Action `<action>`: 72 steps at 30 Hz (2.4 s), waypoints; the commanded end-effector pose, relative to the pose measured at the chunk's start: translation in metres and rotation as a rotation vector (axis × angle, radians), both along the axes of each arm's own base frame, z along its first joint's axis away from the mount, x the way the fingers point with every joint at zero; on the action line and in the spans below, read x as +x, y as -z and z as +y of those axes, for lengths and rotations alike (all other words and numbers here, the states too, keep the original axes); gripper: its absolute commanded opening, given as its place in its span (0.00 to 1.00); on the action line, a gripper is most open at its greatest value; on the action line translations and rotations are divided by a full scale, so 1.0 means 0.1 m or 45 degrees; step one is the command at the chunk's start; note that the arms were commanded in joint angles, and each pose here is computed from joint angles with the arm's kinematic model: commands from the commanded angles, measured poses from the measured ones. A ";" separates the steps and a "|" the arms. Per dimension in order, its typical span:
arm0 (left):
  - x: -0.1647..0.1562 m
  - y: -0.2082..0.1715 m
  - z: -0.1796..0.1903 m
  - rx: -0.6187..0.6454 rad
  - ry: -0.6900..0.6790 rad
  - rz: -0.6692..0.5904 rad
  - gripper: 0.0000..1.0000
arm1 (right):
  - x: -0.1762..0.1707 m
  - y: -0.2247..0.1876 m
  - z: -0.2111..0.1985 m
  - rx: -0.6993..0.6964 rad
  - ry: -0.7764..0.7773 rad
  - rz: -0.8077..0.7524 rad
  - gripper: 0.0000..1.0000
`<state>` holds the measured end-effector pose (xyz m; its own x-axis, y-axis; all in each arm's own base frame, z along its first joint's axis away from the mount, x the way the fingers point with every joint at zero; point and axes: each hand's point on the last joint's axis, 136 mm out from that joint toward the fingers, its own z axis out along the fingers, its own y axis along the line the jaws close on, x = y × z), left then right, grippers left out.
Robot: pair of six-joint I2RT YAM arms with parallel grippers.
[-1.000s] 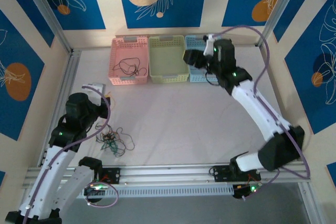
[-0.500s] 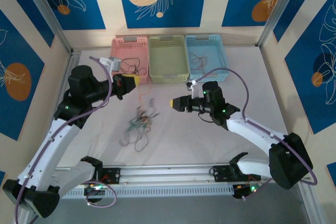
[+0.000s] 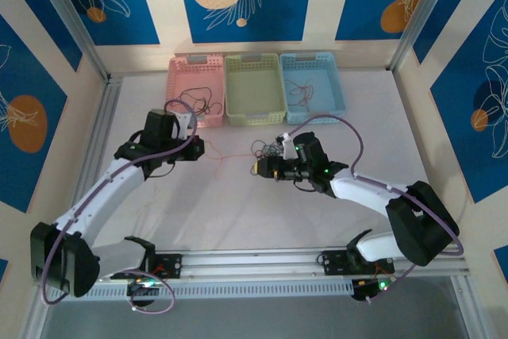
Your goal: Untangle the cables
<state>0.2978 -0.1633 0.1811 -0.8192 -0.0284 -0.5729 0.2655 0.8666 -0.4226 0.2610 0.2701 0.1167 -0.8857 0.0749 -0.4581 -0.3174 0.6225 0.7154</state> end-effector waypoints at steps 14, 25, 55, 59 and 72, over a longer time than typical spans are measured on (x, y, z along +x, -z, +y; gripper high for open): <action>-0.29 0.12 0.36 0.293 0.073 -0.032 0.00 | 0.20 -0.11 -0.64 -0.215 0.255 0.040 0.55; -0.29 0.11 0.39 0.319 0.073 -0.066 0.00 | -0.26 0.23 -0.38 -0.431 -0.025 0.299 0.56; -0.30 -0.52 1.32 0.671 -0.401 -0.370 0.00 | -0.24 0.14 -0.76 -0.344 0.068 0.260 0.00; -0.51 -1.09 1.65 0.717 -0.592 -0.543 0.00 | -0.12 0.10 -1.31 -0.342 0.335 0.237 0.00; -1.13 -1.99 2.37 1.101 -0.884 -0.734 0.00 | -0.13 0.11 -2.44 -0.266 1.005 0.185 0.00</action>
